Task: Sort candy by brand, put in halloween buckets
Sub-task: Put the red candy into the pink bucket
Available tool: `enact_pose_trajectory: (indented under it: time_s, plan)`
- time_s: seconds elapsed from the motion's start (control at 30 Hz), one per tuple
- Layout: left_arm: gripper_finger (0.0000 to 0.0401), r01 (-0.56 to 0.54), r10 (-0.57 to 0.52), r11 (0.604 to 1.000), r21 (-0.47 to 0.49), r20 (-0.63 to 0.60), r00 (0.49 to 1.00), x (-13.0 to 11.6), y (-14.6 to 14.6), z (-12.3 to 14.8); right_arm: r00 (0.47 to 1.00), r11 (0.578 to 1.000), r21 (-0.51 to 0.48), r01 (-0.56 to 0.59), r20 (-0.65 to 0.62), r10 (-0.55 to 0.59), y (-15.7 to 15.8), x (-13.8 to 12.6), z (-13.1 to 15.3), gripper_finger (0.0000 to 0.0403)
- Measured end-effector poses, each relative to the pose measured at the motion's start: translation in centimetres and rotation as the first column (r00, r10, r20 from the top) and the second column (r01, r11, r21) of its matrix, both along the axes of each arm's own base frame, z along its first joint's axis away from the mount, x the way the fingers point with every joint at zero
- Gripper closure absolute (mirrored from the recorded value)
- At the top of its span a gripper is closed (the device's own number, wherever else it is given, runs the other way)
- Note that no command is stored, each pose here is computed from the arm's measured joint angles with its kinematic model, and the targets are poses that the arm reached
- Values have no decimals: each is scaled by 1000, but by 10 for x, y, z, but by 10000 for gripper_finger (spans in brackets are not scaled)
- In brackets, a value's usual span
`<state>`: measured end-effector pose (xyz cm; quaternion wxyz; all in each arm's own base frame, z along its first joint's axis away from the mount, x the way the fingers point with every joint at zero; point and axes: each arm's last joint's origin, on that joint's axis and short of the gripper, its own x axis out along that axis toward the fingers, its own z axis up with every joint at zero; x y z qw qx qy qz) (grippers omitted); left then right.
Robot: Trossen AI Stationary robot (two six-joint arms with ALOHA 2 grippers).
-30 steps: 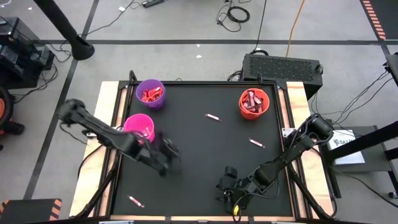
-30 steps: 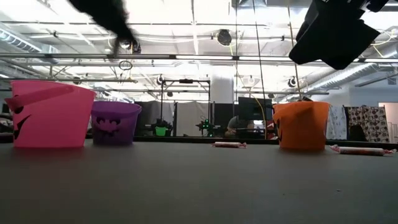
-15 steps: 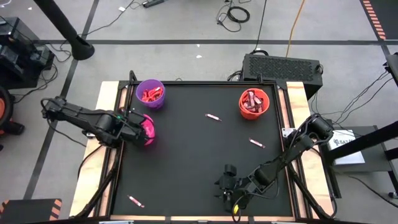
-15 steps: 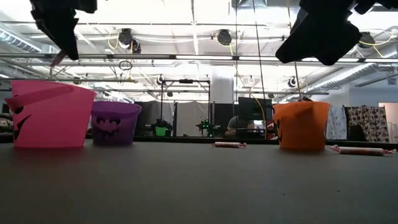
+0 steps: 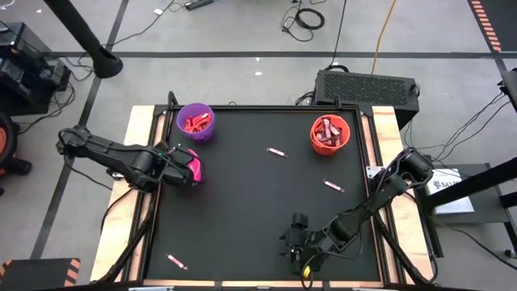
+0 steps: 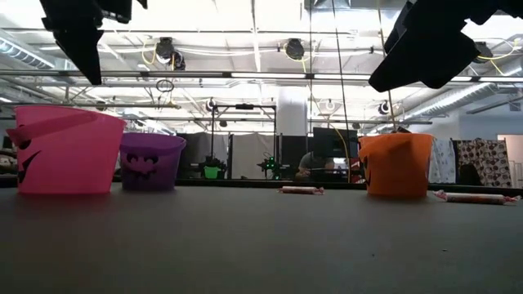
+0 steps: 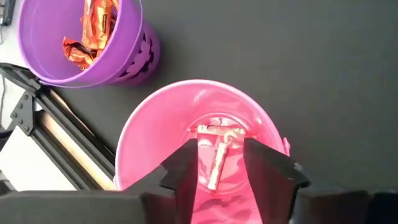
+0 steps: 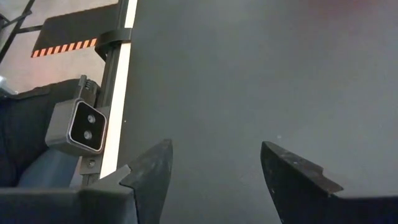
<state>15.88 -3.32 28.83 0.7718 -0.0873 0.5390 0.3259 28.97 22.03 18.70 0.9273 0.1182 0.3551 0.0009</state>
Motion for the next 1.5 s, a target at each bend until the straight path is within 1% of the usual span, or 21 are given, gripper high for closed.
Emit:
enact_pose_trajectory:
  time_s: [0.1,0.17,0.3,0.37,0.4,0.43,0.47,0.53,0.6,0.67,0.7,0.77,0.87,0.93,1.03,1.13,1.27,1.4,1.5]
  plan:
    - [248,-5,5,1000,-1,-12,1000,2,-1,-2,1000,1000,0,0,0,0,0,0,0,167]
    - [243,-2,1,999,-39,-27,1000,3,-2,-3,1000,1000,-2,0,-3,0,0,0,0,167]
    - [242,15,-22,986,-169,-40,999,5,-7,-4,1000,1000,-8,0,-10,0,-1,-1,-1,167]
    - [241,47,-44,969,-243,19,999,10,-13,-4,1000,1000,-9,1,-11,-1,0,0,-1,167]
    - [241,84,-67,955,-285,66,996,14,-18,-3,1000,1000,-8,3,-11,-3,0,0,-2,167]
    - [241,140,-106,935,-327,120,987,19,-26,-2,1000,1000,-9,4,-17,-4,0,0,-4,167]
    - [241,213,-157,906,-365,179,971,23,-34,0,1000,1000,-10,8,-23,-8,0,1,-7,167]
    - [241,367,-260,837,-405,295,919,32,-51,4,999,1000,-12,16,-39,-17,1,1,-13,167]
    - [241,501,-353,765,-405,387,852,37,-69,7,998,1000,-12,24,-56,-25,2,2,-20,167]
    - [241,596,-440,707,-381,423,792,37,-87,6,997,999,-9,38,-73,-39,3,3,-26,167]
    - [241,632,-484,679,-373,420,768,35,-95,4,996,999,-1,48,-78,-48,3,3,-27,167]
    - [241,685,-580,629,-367,366,728,29,-113,-5,996,997,34,68,-62,-65,4,5,-27,167]
    - [241,714,-677,585,-385,251,691,20,-139,-25,999,997,67,45,-11,-44,10,7,-23,167]
    - [241,731,-731,559,-392,182,657,15,-158,-41,999,998,58,3,37,-5,14,8,-19,167]
    - [241,751,-785,515,-412,126,607,12,-183,-65,993,998,35,-56,108,52,19,10,-14,167]
    - [241,754,-817,495,-432,62,573,9,-200,-87,981,995,14,-95,171,91,21,13,-8,167]
    - [241,738,-845,475,-480,-14,535,3,-214,-109,976,994,-8,-112,189,111,21,15,-7,167]
    - [241,704,-845,484,-519,-70,530,-5,-223,-123,975,992,-23,-121,186,123,21,14,-7,167]
    - [241,699,-847,487,-523,-87,525,-8,-226,-128,972,990,-45,-135,187,141,21,14,-7,167]
